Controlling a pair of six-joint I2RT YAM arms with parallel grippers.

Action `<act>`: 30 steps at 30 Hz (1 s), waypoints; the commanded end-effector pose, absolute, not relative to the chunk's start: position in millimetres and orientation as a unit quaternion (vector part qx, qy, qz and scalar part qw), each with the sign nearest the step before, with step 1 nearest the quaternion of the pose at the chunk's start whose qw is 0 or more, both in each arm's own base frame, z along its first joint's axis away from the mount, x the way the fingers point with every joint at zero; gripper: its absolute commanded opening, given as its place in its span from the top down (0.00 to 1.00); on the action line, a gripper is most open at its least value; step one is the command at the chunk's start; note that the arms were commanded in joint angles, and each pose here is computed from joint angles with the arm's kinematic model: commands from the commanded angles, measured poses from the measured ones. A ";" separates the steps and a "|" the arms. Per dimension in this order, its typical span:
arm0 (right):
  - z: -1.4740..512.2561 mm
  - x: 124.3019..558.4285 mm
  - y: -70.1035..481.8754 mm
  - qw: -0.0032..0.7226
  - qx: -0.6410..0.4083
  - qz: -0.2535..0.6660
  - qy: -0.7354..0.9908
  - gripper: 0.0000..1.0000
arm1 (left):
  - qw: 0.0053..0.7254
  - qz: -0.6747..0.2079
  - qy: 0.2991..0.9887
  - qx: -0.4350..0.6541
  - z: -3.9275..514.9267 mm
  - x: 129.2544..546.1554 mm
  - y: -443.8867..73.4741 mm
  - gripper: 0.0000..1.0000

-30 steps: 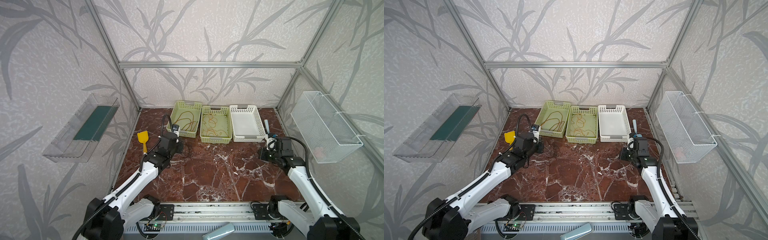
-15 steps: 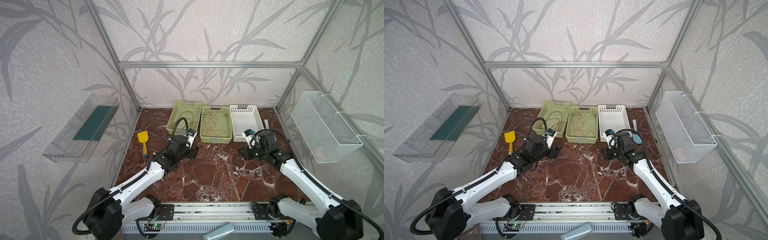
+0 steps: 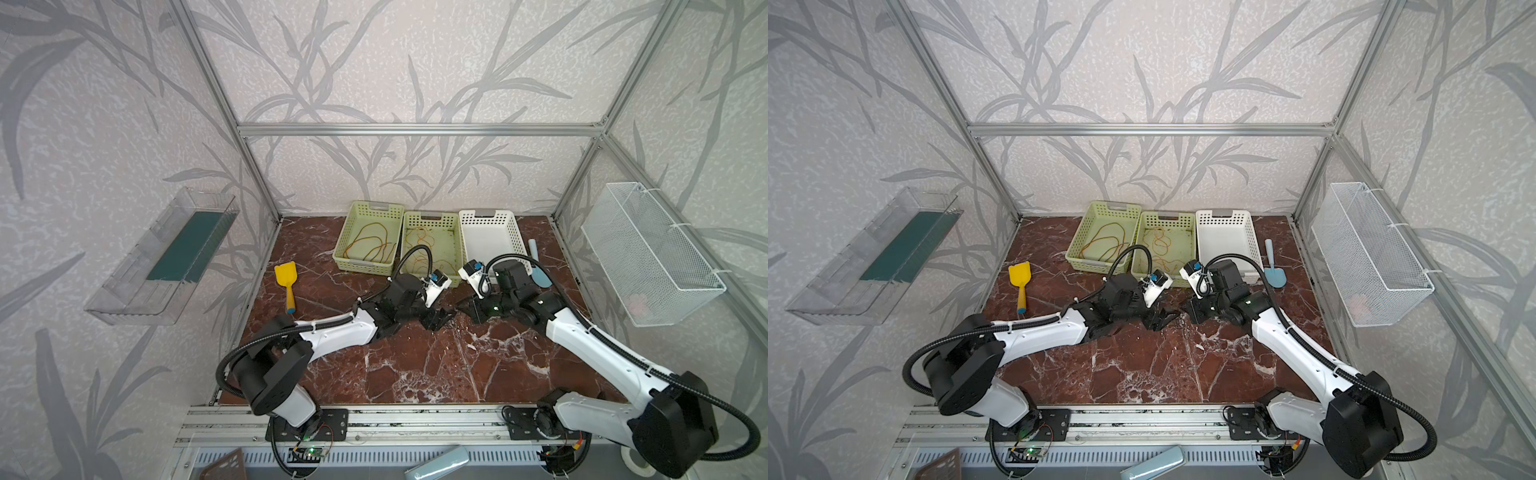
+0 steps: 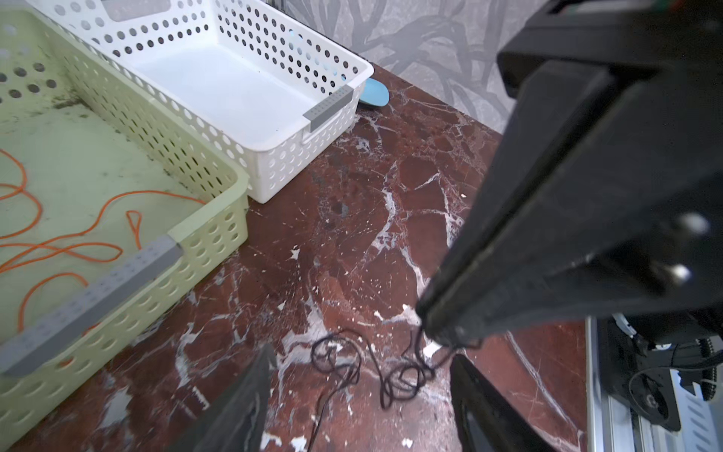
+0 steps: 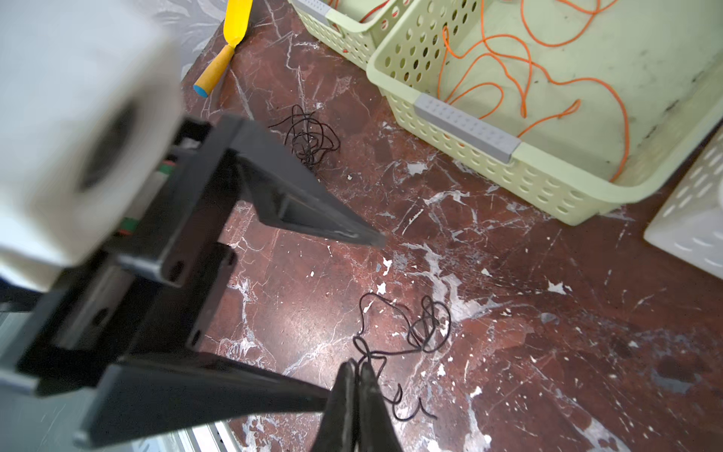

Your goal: Untangle the cables

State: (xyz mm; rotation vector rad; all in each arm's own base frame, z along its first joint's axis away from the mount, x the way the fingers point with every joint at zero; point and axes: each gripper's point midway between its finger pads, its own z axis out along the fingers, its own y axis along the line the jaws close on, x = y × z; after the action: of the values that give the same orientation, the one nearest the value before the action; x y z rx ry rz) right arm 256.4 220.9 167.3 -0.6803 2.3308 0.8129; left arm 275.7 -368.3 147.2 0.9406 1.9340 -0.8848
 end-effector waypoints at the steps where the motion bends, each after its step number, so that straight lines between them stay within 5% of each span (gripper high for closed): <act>1: 181.0 259.9 227.7 0.303 -0.268 0.306 0.862 0.92 | 0.422 -0.399 0.727 0.367 180.1 280.5 -389.4 0.29; 4: 181.3 260.3 227.9 0.305 -0.268 0.303 0.862 0.92 | 0.418 -0.395 0.733 0.363 174.6 285.9 -393.1 0.39; 9: 179.2 261.8 222.9 0.312 -0.265 0.287 0.866 0.92 | 0.436 -0.370 0.744 0.347 174.9 296.6 -387.4 0.76; 15: 177.0 269.8 211.4 0.330 -0.253 0.250 0.875 0.91 | 0.431 -0.364 0.743 0.361 179.7 287.6 -380.4 0.97; 22: 186.2 283.3 194.5 0.376 -0.228 0.203 0.875 0.83 | 0.421 -0.348 0.754 0.365 177.4 279.8 -368.3 1.00; 25: 183.5 286.2 186.3 0.386 -0.217 0.183 0.878 0.67 | 0.438 -0.334 0.752 0.361 191.2 281.6 -361.3 1.00; 30: 187.2 270.0 215.0 0.394 -0.247 0.279 0.840 0.48 | 0.476 -0.330 0.732 0.359 234.4 284.6 -357.5 1.00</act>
State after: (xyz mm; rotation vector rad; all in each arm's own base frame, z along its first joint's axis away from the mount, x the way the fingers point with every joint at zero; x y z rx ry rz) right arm 276.2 198.7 177.8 -0.5931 2.2158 0.5837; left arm 279.0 -359.4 200.9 0.8906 1.8591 -0.8388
